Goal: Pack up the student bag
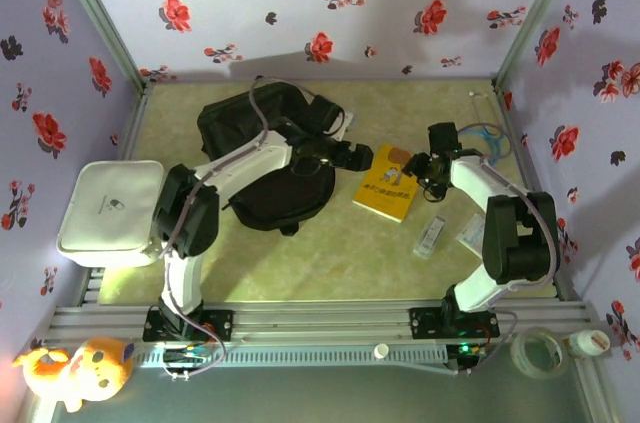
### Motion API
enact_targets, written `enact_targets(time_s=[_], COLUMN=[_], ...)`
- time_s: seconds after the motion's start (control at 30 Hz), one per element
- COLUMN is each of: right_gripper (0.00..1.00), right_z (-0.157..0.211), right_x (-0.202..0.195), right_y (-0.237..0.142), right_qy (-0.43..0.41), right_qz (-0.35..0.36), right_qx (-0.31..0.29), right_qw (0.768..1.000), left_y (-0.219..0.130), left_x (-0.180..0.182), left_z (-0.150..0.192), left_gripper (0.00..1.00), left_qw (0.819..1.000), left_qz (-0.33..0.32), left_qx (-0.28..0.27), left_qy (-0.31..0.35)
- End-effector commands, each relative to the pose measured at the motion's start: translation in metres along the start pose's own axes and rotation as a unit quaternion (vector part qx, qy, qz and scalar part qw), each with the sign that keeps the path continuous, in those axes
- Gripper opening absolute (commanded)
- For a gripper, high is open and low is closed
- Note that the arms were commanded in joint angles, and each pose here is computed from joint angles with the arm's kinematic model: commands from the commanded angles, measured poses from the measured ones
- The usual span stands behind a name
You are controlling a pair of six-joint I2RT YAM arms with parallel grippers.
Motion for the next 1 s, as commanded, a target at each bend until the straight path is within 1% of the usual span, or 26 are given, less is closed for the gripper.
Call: enact_targets(time_s=[0.0,0.13,0.23,0.4,0.53,0.67,0.97], right_gripper=[0.63,0.53,0.45,0.37,0.35,0.35,0.36], right_z=[0.006,0.012,0.016,0.018,0.022,0.023,0.028], right_x=[-0.014,-0.013,-0.014,-0.016,-0.018,-0.018,-0.018], right_y=[0.006,0.018,0.025,0.030,0.034,0.035,0.039], right_qy=[0.020,0.022,0.023,0.021,0.024,0.026,0.037], right_qz=[0.038,0.022,0.021,0.028,0.038,0.041,0.032], right_qx=[0.000,0.023,0.038,0.047,0.064,0.072,0.084], right_qw=[0.999,0.999,0.999,0.998,0.997,0.996,0.995], left_y=[0.024,0.054,0.069,0.085,0.099,0.112,0.119], left_x=[0.000,0.000,0.002,0.008,0.014,0.020,0.020], left_z=[0.006,0.015,0.018,0.020,0.022,0.027,0.035], left_gripper=[0.93,0.83,0.77,0.73,0.70,0.65,0.65], left_qw=[0.999,0.997,0.995,0.993,0.991,0.988,0.986], left_qz=[-0.025,-0.044,-0.057,-0.065,-0.075,-0.079,-0.060], left_qx=[0.024,0.062,0.080,0.092,0.104,0.116,0.137], left_qy=[-0.021,-0.016,-0.021,-0.032,-0.041,-0.064,-0.071])
Point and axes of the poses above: each hand's point on the last joint's axis, 136 mm out from that joint toward the fingers, its own y axis out along the fingers, its own x axis along the line the jaws close on, z = x × y, the point moved 7 cm from there along -y, back along the fingers, and after that the axes turned 12 degrees about -y, right-handed, at the moved point
